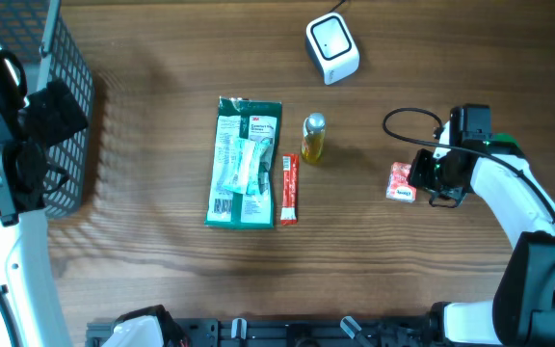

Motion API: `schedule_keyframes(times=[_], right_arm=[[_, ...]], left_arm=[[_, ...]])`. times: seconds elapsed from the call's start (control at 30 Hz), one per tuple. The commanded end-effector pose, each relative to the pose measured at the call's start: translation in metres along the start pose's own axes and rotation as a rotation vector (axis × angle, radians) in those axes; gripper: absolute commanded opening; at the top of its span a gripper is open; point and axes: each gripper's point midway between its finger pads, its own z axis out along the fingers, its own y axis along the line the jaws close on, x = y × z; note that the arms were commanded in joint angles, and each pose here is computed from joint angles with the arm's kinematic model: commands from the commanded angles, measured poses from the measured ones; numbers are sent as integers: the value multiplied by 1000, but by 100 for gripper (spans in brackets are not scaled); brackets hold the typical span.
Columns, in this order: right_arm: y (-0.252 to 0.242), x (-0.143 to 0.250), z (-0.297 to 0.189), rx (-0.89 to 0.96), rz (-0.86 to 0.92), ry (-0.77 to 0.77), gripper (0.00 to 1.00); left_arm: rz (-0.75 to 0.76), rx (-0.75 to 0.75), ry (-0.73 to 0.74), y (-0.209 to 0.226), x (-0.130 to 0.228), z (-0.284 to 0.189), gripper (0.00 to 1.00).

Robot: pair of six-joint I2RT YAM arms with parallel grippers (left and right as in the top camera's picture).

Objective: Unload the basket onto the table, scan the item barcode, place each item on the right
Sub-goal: 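Move the right gripper to the tissue pack and grasp it, then lift the tissue pack with the right gripper to the scanner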

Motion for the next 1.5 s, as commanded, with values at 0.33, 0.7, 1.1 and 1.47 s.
schedule_keyframes(times=[0.33, 0.7, 1.1, 1.47], right_arm=[[-4, 19, 28, -32, 7, 2, 24], [15, 9, 20, -125, -26, -15, 4], [139, 32, -96, -940, -523, -54, 4], [163, 47, -150, -1300, -530, -45, 4]], left_arm=[[8, 0, -4, 1, -1, 0, 100], [8, 0, -4, 1, -1, 0, 100], [8, 0, -4, 1, -1, 0, 100], [8, 0, -4, 1, -1, 0, 100]])
